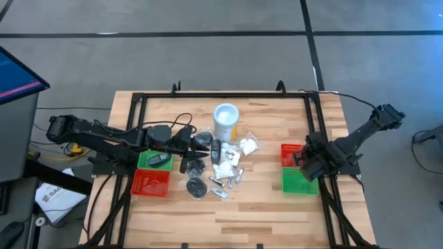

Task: Pick & Place Travel size toiletries
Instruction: Put the hairbrush into the right red bin, then put the cotton pack into the left red bin

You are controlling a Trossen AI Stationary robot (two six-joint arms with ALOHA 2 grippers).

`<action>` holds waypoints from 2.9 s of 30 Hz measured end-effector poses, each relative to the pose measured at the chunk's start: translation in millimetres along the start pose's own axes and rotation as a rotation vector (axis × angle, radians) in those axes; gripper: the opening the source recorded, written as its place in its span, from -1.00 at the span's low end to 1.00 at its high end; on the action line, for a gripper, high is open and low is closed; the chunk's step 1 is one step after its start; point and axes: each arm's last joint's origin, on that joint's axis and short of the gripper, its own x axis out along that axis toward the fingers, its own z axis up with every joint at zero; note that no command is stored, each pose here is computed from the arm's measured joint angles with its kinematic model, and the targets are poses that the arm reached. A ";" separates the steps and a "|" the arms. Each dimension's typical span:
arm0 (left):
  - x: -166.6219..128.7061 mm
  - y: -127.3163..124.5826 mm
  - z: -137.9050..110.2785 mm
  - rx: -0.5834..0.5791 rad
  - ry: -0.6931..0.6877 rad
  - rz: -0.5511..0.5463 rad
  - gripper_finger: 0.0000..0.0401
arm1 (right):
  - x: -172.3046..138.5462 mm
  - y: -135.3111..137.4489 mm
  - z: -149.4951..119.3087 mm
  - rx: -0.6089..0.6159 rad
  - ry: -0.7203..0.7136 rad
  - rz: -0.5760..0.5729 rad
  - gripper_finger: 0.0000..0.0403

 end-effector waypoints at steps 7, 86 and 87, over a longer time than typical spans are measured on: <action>0.0 -0.1 0.2 0.000 -0.003 -0.001 -0.56 | 10.9 -4.3 -5.9 0.055 -0.018 -0.035 -0.91; 0.1 0.1 -0.4 -0.004 0.002 0.000 -0.56 | 9.9 60.3 4.9 -0.235 -0.242 0.338 -0.36; 0.1 0.1 -0.3 -0.004 0.001 0.000 -0.56 | 10.1 63.9 7.6 -0.246 -0.250 0.355 -0.36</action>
